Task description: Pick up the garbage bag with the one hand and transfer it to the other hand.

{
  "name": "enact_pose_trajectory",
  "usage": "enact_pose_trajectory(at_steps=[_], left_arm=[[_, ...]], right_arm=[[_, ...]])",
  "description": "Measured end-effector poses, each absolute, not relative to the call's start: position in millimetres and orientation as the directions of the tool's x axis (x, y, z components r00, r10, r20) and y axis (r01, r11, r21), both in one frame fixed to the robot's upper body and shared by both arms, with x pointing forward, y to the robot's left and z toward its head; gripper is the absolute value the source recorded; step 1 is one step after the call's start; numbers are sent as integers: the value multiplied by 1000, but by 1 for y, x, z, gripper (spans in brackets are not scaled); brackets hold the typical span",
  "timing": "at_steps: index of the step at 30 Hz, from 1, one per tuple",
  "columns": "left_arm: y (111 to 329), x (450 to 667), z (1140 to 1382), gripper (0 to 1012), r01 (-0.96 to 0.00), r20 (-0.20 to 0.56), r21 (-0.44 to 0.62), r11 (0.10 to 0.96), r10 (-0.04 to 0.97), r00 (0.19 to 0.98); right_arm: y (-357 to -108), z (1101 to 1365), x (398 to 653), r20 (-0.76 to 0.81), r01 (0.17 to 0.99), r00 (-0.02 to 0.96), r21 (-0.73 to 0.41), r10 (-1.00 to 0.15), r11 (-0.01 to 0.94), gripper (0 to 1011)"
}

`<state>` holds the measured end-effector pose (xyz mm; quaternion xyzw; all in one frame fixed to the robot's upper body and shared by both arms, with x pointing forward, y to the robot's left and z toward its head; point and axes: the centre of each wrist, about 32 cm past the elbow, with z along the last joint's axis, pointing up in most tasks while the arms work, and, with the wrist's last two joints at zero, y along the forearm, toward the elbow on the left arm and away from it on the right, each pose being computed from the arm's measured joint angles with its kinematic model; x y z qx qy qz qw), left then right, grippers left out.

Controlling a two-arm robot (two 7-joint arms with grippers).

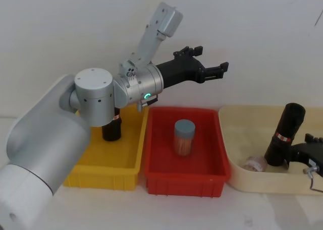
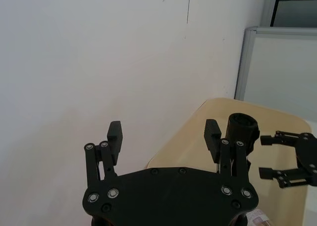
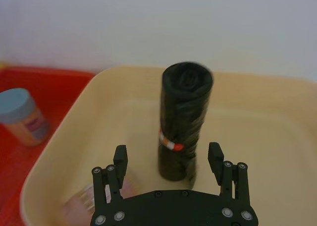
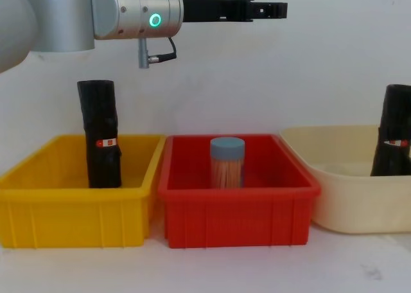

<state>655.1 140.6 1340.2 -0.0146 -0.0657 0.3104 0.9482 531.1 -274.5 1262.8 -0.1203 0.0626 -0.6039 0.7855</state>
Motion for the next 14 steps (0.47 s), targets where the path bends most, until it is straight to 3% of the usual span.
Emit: enact_pose_trajectory(at_steps=[14], left_arm=[[141,655,1340,1001,-587,116,-68,807,591,799]], right_arm=[[-278,1261,517,-27,900,333,-291,-943,326,1002]])
